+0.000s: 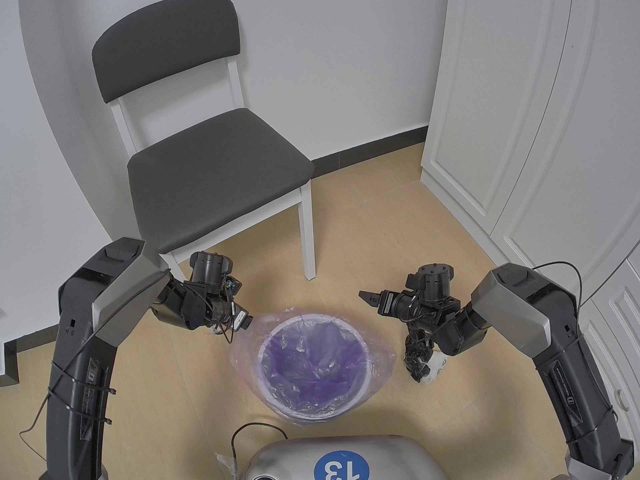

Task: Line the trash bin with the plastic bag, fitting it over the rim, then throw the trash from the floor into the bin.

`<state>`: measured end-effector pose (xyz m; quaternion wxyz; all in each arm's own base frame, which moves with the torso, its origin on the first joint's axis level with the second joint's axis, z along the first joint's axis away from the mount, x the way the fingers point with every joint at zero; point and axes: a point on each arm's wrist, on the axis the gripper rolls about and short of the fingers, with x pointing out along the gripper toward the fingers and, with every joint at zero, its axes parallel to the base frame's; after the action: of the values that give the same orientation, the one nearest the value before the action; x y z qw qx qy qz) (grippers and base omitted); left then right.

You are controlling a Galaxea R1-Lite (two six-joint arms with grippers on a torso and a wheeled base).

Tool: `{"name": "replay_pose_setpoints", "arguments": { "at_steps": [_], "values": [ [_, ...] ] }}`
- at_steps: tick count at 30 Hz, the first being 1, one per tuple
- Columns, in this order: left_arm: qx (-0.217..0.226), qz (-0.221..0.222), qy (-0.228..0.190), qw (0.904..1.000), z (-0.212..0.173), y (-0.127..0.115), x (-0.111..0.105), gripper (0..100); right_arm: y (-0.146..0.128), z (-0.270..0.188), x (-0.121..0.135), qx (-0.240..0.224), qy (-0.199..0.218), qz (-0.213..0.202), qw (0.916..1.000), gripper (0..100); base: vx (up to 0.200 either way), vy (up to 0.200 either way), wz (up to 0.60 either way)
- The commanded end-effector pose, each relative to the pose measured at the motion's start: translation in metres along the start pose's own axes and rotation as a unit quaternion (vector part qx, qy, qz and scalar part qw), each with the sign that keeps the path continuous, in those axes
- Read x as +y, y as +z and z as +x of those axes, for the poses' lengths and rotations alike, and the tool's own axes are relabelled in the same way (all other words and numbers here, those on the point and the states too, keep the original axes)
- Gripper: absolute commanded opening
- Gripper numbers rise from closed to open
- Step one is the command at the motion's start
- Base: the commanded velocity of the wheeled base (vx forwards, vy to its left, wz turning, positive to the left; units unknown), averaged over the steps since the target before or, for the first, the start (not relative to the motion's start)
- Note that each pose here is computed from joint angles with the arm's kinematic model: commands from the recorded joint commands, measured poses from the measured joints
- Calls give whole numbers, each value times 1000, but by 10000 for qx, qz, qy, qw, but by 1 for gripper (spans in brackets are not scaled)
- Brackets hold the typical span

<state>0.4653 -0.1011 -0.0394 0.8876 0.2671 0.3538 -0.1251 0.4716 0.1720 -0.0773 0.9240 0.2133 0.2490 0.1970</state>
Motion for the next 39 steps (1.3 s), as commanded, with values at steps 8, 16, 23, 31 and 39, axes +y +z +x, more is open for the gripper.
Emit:
{"name": "replay_pose_setpoints", "arguments": {
  "at_steps": [8,16,23,31,39],
  "values": [
    [86,62,-56,9999,-6,-18,-6,100,-1,0,0,4,0,1,10000,100,0,0,0],
    [-133,-6,50,9999,-13,-29,-10,100,-1,0,0,-3,-14,1,10000,100,0,0,0],
    [-853,-423,326,9949,-24,-43,-19,100,-5,-5,-4,89,-82,-292,9995,100,0,0,0],
    [-1196,-1191,376,9849,-46,-59,-23,100,8,-42,4,564,-273,-1160,9913,100,0,0,0],
    [-1573,-1660,448,9725,-61,-87,-33,100,7,-91,-10,1372,-148,-2252,9645,100,0,0,0]
  ]
}}
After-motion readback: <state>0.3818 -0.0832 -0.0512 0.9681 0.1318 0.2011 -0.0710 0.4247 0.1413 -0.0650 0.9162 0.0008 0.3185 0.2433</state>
